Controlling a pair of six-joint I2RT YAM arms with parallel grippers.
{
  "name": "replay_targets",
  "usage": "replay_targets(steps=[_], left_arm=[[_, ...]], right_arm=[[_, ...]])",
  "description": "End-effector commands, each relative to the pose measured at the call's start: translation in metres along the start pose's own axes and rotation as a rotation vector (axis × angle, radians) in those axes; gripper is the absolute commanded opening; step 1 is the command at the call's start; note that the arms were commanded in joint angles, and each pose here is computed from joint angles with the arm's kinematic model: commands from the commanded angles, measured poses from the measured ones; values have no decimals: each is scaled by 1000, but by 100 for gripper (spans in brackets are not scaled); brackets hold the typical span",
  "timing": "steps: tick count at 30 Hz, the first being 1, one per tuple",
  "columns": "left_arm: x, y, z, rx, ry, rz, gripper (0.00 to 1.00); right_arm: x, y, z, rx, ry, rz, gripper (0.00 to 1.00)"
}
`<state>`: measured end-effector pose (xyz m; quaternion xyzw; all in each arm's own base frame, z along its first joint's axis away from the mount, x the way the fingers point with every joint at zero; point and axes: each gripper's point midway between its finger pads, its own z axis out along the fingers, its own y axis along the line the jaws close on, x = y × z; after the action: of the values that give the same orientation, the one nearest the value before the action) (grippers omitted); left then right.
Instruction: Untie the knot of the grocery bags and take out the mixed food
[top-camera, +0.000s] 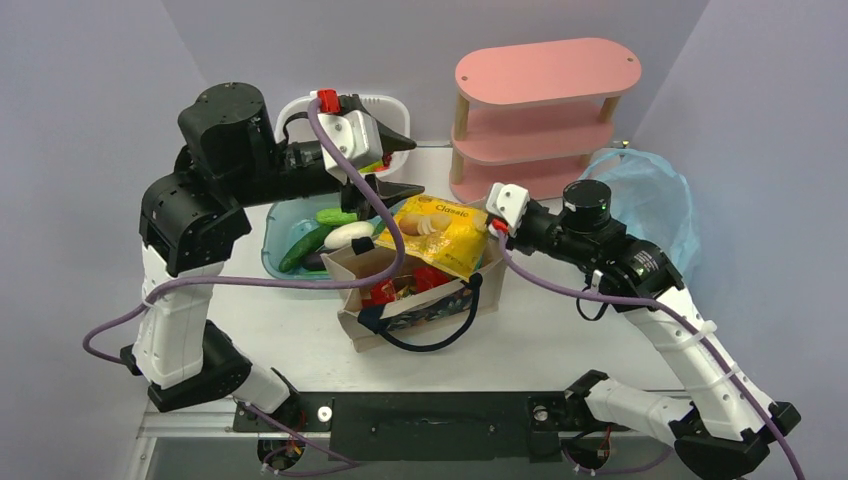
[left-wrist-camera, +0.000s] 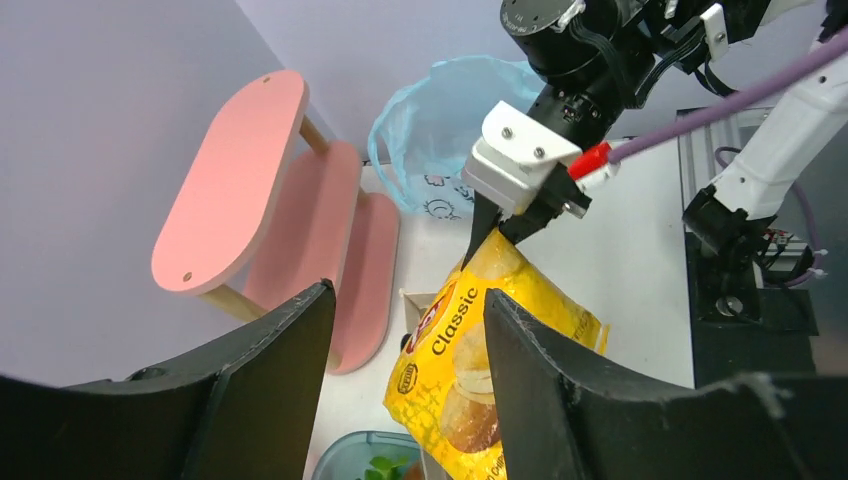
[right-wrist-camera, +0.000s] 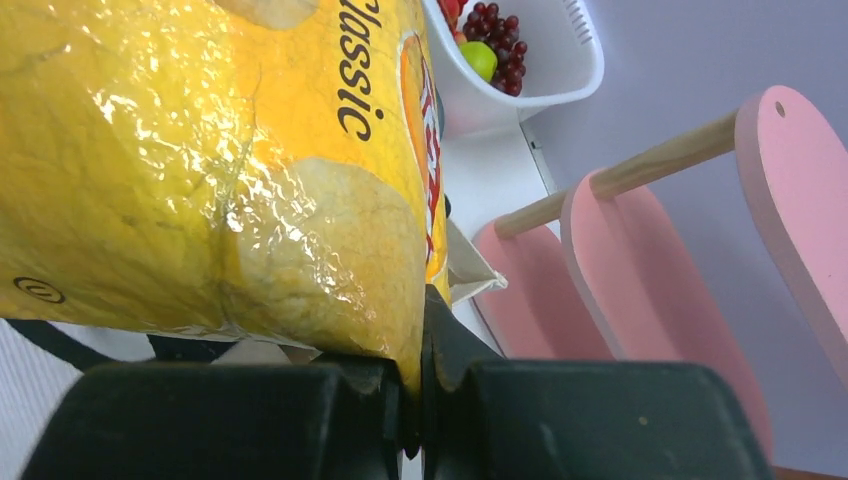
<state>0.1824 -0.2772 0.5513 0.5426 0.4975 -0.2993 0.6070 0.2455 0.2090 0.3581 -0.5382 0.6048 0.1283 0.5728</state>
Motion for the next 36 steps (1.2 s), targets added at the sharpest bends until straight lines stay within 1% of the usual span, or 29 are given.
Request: replay_targets(steps=[1, 4, 6, 9, 13, 18, 20, 21, 22, 23, 25, 27, 28, 29, 30, 31, 32, 33, 34, 35, 36], left_arm=[[19, -13, 17, 78, 52, -99, 54], [33, -15, 26, 99, 72, -100, 55], [49, -24, 34, 135, 110, -109, 56], [84, -41, 49, 198, 201, -127, 56], [109, -46, 61, 219, 254, -133, 57], [138, -49, 67, 225, 303, -104, 57], [143, -44, 69, 191, 293, -75, 58], [139, -39, 72, 169, 262, -51, 58], [143, -41, 70, 161, 260, -45, 58], [139, -37, 73, 146, 233, -23, 58], [139, -38, 73, 137, 214, -5, 58], [140, -41, 73, 142, 210, 3, 53], [140, -44, 73, 158, 204, 2, 42], [139, -48, 72, 176, 196, 0, 35], [140, -48, 69, 179, 194, 7, 20], [138, -50, 68, 194, 177, 11, 12], [144, -48, 62, 185, 179, 12, 1], [140, -45, 61, 179, 148, 27, 0], [145, -41, 53, 158, 146, 38, 0], [143, -36, 52, 141, 120, 64, 0], [148, -30, 46, 121, 122, 91, 0]], right_arm=[[-21, -6, -20, 30, -15, -193, 0], [-24, -3, -21, 30, -18, -218, 0], [-30, -3, -23, 30, -32, -217, 0], [-41, -3, -27, 33, -58, -206, 0], [-56, 1, -30, 16, -102, -175, 0], [-71, 10, -37, -24, -163, -140, 0], [-75, 16, -39, -49, -185, -123, 0], [-76, 20, -39, -65, -195, -107, 0], [-76, 23, -40, -77, -196, -100, 0], [-76, 26, -40, -92, -198, -95, 0], [-74, 30, -39, -110, -191, -90, 0], [-73, 33, -38, -121, -189, -81, 0], [-74, 33, -39, -122, -190, -77, 0], [-74, 33, -40, -119, -187, -65, 0], [-71, 31, -42, -107, -166, -51, 2], [-68, 30, -44, -98, -149, -46, 13], [-61, 27, -50, -79, -109, -49, 21], [-54, 24, -54, -65, -78, -51, 37], [-44, 23, -62, -55, -32, -61, 43], [-35, 17, -67, -29, 0, -52, 51], [-29, 17, -76, -20, 20, -47, 55]])
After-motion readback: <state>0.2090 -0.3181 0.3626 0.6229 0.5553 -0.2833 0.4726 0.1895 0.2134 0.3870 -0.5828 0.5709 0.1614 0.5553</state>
